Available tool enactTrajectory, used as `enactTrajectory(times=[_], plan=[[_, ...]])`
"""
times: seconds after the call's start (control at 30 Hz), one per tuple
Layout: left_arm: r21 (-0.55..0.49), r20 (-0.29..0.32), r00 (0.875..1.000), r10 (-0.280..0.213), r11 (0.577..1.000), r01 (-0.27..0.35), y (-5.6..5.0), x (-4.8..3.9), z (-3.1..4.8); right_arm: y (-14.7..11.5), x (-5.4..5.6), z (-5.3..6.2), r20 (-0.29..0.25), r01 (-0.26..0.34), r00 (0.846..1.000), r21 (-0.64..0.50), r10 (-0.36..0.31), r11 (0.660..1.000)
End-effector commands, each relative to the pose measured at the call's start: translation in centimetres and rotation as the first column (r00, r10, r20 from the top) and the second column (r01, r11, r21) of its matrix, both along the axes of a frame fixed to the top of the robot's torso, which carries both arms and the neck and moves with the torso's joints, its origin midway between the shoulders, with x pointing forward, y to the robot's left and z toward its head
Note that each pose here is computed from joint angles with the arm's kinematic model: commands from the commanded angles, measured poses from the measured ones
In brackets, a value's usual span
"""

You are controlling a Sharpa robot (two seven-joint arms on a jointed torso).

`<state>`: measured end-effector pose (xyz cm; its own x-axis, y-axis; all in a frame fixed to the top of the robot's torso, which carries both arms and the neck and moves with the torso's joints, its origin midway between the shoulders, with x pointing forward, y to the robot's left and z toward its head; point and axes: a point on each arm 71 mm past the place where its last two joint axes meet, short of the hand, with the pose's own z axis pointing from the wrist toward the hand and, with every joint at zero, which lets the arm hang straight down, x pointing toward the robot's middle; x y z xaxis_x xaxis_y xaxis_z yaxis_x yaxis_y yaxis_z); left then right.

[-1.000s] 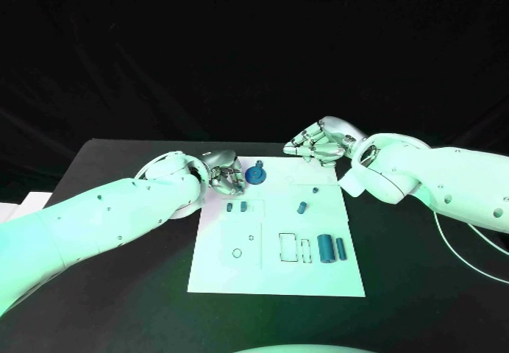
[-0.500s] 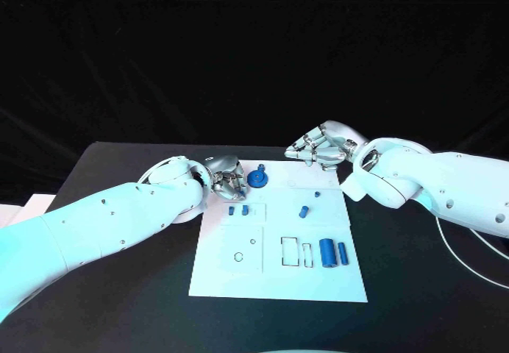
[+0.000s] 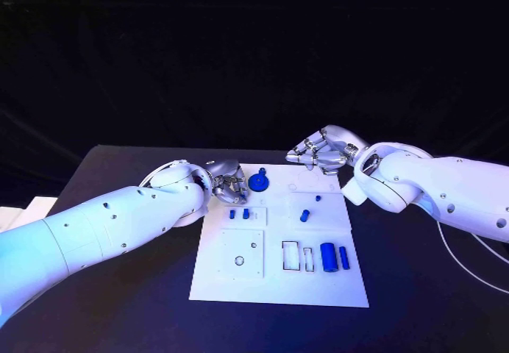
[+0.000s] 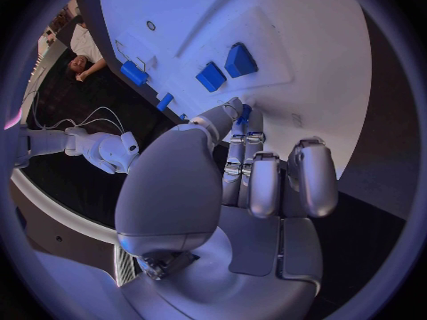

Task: Assemble the parts on the task board

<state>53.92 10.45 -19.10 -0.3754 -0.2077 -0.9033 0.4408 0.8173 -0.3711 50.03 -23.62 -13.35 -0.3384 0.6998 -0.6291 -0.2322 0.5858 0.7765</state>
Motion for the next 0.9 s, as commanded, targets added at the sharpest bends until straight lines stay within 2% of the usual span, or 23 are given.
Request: enactTrajectory(times=[0.03,0.9], plan=[[0.015,-0.022,1.0,-0.015,1.0,0.015,-0.23,-0.23,-0.42,0.17,-0.05,0.0,0.005,-0.016,1.0,-0.002,0.016,1.0],[0.008,-0.02,1.0,-0.006,1.0,0.006,0.12,-0.14,-0.4,0.06,-0.02,0.0,0.006,-0.013,1.0,-0.003,0.013,1.0]])
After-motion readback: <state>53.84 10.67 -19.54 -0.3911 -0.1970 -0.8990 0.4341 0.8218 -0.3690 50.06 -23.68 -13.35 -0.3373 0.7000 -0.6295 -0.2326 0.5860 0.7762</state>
